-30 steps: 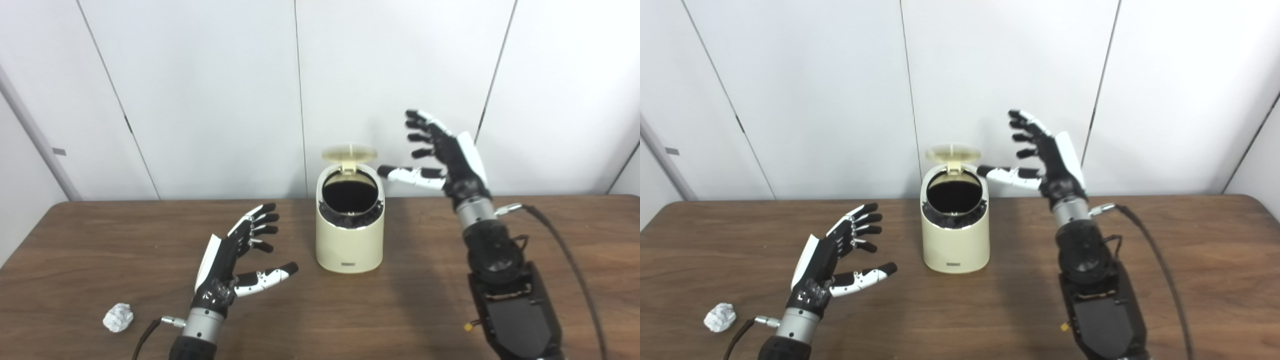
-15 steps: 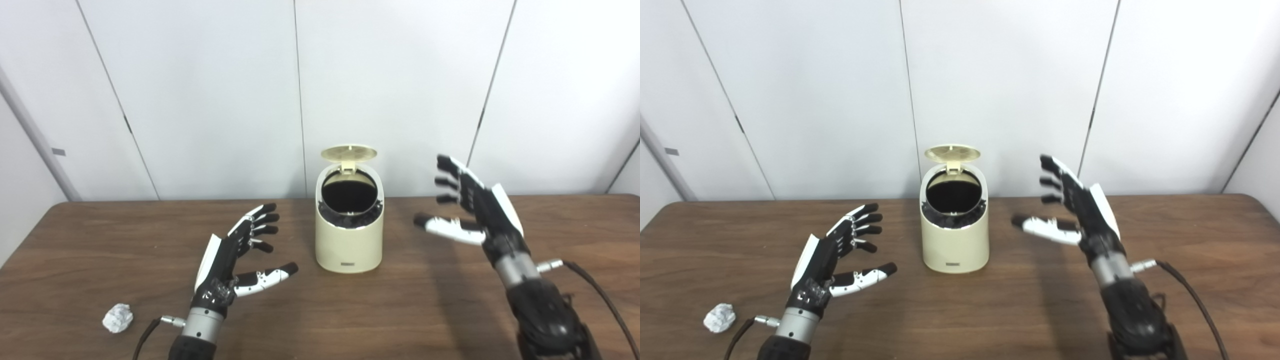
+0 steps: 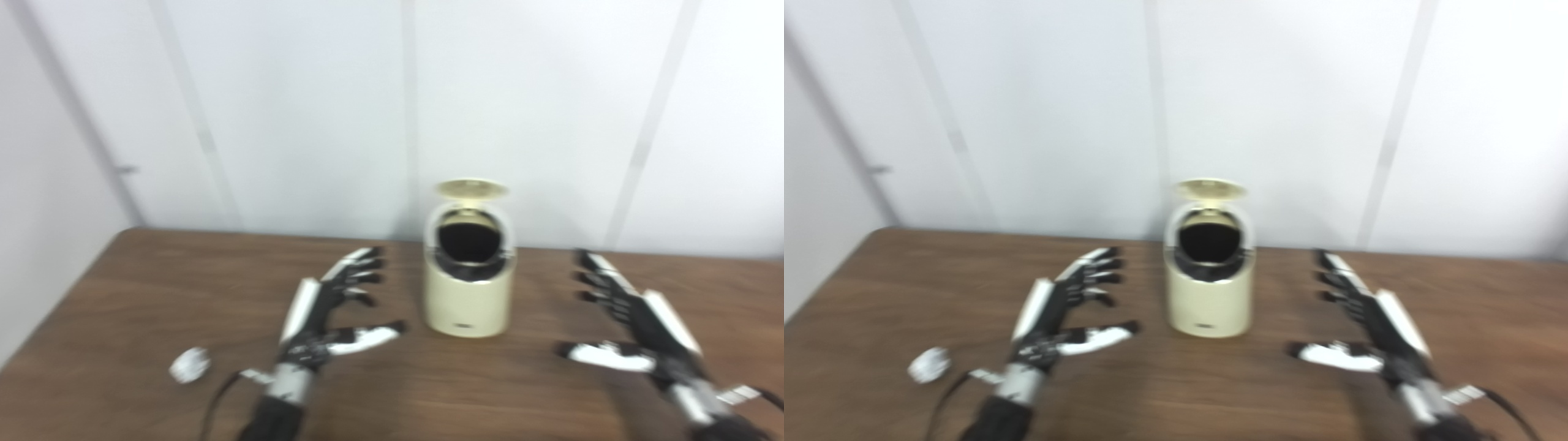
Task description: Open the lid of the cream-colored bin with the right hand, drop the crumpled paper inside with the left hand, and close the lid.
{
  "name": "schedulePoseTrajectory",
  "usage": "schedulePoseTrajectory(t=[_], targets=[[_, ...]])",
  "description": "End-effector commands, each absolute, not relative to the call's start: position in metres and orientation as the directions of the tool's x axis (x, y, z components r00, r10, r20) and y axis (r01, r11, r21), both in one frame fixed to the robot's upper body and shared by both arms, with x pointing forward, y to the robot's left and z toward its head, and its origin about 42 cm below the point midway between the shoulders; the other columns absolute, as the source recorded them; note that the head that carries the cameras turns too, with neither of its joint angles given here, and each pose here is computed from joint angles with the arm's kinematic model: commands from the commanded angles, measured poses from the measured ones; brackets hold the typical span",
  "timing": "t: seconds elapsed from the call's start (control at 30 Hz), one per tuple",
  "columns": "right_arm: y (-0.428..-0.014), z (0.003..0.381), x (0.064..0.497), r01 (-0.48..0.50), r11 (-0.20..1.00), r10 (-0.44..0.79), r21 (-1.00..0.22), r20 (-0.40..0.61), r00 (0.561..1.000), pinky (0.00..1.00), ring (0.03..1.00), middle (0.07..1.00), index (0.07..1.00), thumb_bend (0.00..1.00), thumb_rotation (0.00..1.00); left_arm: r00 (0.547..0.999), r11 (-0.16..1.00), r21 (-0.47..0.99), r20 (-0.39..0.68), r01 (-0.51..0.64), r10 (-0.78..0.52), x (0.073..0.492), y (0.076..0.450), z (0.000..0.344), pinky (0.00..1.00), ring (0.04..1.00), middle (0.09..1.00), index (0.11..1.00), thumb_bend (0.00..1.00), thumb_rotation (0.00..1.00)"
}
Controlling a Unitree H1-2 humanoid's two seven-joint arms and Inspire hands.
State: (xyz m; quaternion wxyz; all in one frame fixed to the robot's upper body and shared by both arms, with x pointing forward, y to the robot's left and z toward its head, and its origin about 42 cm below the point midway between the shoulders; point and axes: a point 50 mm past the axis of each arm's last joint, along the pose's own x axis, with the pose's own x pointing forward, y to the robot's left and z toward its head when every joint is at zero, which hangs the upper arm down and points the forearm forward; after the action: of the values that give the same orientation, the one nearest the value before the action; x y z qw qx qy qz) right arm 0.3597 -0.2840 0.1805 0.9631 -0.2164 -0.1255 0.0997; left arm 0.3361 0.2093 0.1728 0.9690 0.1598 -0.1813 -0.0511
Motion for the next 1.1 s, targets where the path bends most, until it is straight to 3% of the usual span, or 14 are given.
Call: schedulePoseTrajectory(t=[0.0,0.17,0.27,0.4,0.7,1.07], targets=[[-0.292,0.195,0.363,-0.108,0.882,0.246,-0.459,0.253,0.936,0.88,0.941,0.984,0.976,0.88,0.27,0.900,0.945,0.327,0.408,0.011,-0.151,0.337,0.201,0.191,0.58,0.764,0.823,0.863,0.74,0.08],[-0.290,0.205,0.363,-0.100,0.875,0.234,-0.473,0.234,0.944,0.86,0.935,0.987,0.981,0.87,0.24,0.896,0.933,0.358,0.425,-0.035,-0.129,0.330,0.206,0.192,0.56,0.767,0.824,0.861,0.74,0.10],[-0.288,0.210,0.364,-0.095,0.861,0.241,-0.500,0.236,0.941,0.77,0.895,0.965,0.977,0.89,0.35,0.899,0.916,0.397,0.419,-0.056,-0.127,0.321,0.216,0.196,0.57,0.775,0.829,0.866,0.74,0.10],[-0.286,0.214,0.368,-0.091,0.863,0.243,-0.497,0.251,0.937,0.67,0.854,0.942,0.939,0.94,0.37,0.925,0.826,0.560,0.345,-0.065,-0.161,0.304,0.237,0.215,0.61,0.796,0.871,0.894,0.75,0.10],[-0.286,0.217,0.372,-0.105,0.861,0.256,-0.498,0.245,0.935,0.63,0.841,0.933,0.927,0.95,0.40,0.951,0.556,0.820,0.264,-0.134,-0.161,0.268,0.283,0.257,0.58,0.712,0.791,0.801,0.79,0.03],[-0.282,0.218,0.374,-0.119,0.862,0.266,-0.493,0.241,0.933,0.65,0.846,0.936,0.928,0.93,0.38,0.982,0.348,0.923,0.185,-0.164,-0.027,0.246,0.344,0.285,0.56,0.734,0.810,0.806,0.83,0.00]])
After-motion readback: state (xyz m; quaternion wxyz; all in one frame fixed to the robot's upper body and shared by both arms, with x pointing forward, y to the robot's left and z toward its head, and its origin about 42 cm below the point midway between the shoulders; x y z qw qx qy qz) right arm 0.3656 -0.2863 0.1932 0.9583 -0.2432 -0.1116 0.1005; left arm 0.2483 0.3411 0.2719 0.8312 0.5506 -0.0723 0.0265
